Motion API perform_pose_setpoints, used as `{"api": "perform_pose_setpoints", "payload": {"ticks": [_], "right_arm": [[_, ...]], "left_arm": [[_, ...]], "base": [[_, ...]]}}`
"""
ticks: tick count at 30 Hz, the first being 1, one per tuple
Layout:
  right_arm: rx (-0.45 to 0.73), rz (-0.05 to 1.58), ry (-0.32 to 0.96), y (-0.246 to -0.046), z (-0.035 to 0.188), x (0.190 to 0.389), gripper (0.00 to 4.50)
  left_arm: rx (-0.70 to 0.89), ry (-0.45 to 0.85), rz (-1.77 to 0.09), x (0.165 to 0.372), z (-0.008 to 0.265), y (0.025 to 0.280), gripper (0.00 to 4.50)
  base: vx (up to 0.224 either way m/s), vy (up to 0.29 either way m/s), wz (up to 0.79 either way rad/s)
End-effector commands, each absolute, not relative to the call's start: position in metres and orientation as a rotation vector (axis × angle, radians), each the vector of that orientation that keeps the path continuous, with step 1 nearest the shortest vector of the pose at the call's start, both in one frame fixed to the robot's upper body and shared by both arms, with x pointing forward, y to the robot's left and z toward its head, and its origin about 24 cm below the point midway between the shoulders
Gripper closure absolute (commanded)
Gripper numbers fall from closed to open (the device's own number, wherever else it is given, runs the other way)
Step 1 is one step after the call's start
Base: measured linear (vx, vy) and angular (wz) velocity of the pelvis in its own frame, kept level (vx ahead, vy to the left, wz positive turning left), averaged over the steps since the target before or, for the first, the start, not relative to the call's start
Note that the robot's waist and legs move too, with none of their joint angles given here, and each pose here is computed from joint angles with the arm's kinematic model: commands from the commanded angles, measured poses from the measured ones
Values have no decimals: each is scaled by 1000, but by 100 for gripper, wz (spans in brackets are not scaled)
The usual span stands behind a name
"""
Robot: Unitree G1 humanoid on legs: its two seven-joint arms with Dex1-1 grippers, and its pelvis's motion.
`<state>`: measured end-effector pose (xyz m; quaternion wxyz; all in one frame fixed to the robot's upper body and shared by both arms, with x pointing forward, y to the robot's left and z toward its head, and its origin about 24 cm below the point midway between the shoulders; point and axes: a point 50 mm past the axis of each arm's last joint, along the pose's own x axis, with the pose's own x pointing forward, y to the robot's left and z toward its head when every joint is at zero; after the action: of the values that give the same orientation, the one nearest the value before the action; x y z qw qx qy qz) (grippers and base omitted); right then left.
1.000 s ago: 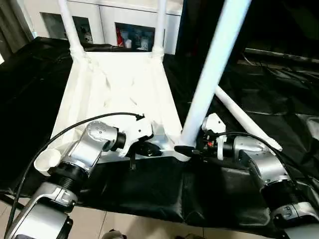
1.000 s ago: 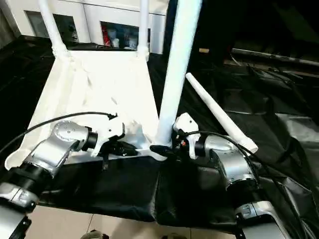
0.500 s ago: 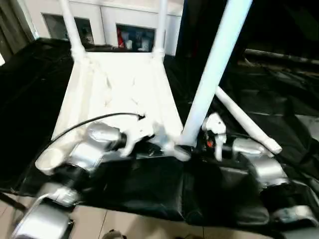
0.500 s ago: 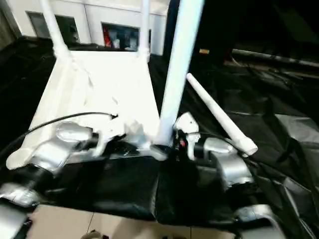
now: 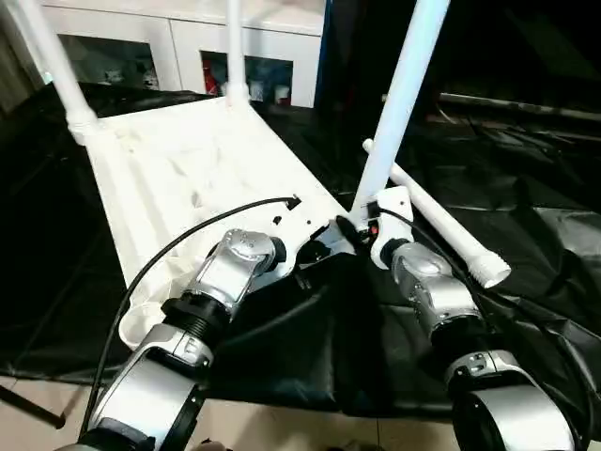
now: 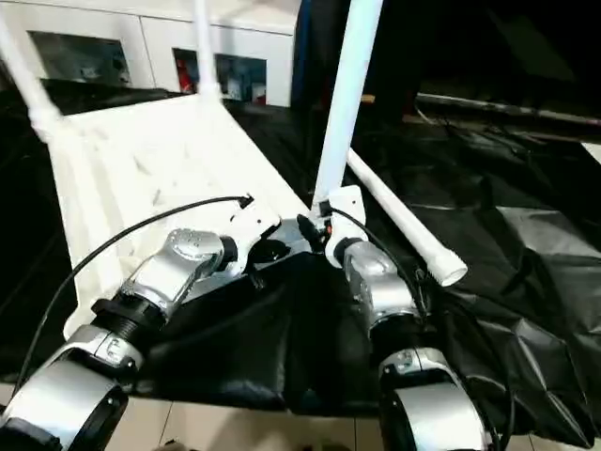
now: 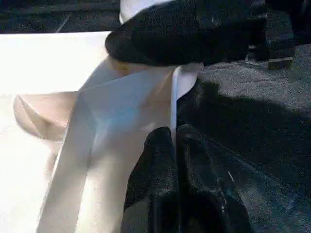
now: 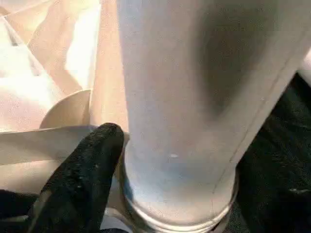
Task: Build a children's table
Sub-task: Rotate leg to tighten
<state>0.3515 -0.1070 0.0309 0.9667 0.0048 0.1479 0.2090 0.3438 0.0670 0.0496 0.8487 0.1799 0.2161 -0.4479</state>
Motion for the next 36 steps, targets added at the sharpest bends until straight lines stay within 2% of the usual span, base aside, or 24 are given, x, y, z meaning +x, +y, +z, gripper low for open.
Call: {"api": "perform_pose_setpoints", "payload": {"ticks": [1, 8, 11, 13, 14, 18, 28, 36], "right_arm": [[14, 582, 391, -76, 12, 336, 82], [-43, 760, 281, -97, 29, 336, 73], [-79, 863, 232, -119, 39, 332, 73], [-96, 886, 226, -123, 41, 331, 73], [-132, 944, 220, -131, 43, 327, 73], [-166, 1069, 245, -143, 45, 317, 73], [-156, 1170, 254, -145, 47, 307, 73], [-143, 1201, 265, -142, 45, 304, 145]], "left_arm": [[396, 424, -947, 345, 53, 62, 450], [427, 416, -1046, 341, 54, 83, 450], [443, 443, -1129, 336, 54, 100, 450], [453, 449, -1156, 334, 54, 103, 450], [455, 446, -1229, 329, 55, 109, 450], [429, 453, -1374, 316, 57, 117, 450], [418, 483, -1413, 310, 57, 126, 450], [420, 483, -1407, 309, 58, 128, 450]], "base": [[0, 0, 0], [0, 0, 0], [0, 0, 0], [0, 0, 0], [0, 0, 0], [0, 0, 0], [0, 0, 0], [0, 0, 0]]}}
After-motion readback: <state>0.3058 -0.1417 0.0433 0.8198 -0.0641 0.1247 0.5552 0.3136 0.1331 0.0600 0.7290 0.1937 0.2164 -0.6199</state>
